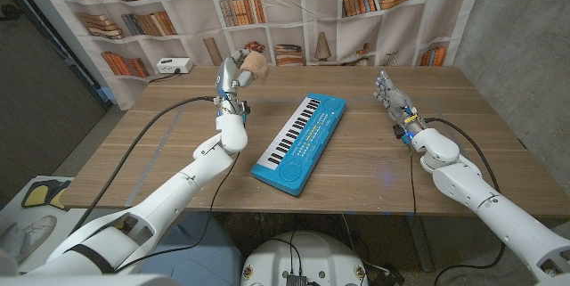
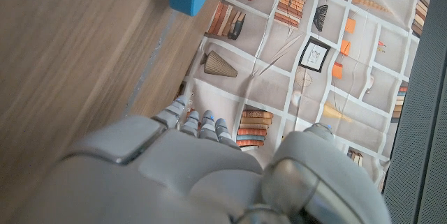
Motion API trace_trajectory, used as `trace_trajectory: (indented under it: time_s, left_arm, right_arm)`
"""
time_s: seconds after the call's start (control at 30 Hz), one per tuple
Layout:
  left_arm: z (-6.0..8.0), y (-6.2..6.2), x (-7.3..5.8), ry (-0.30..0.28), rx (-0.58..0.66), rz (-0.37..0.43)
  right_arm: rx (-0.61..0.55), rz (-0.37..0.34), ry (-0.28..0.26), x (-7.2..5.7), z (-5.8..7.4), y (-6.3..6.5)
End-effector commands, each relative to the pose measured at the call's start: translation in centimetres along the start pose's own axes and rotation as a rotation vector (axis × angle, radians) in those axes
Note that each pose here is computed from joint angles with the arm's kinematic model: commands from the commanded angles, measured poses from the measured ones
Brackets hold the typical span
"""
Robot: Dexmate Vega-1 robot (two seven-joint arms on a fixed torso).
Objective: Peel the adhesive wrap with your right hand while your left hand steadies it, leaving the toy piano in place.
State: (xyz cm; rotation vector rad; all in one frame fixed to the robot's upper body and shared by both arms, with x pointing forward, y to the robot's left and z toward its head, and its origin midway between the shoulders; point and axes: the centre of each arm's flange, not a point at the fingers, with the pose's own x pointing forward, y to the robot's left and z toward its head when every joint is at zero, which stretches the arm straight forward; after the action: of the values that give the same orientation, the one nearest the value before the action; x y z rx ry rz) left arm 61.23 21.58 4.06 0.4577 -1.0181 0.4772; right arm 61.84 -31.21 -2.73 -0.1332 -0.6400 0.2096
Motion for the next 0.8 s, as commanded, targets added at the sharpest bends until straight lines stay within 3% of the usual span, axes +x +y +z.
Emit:
trace_trajectory:
  time_s: [0.03,0.43,0.8]
  left_arm:
    - [-0.1,-0.4,0.0,0.035,-0.101,0.028]
    - [0.6,0.2,1.0,0.040,-0.152,-0.016]
    - [0.6,0.2,1.1,0.060,-0.169,-0.054]
  right_arm:
    - [-0.020,0.010,0.006,-0.2,0.0,0.4]
    - [-0.054,0.028,-0.006,-0.6,0.2,1.5]
    - [-0.078,0.042,-0.030,-0.7,0.5,2.5]
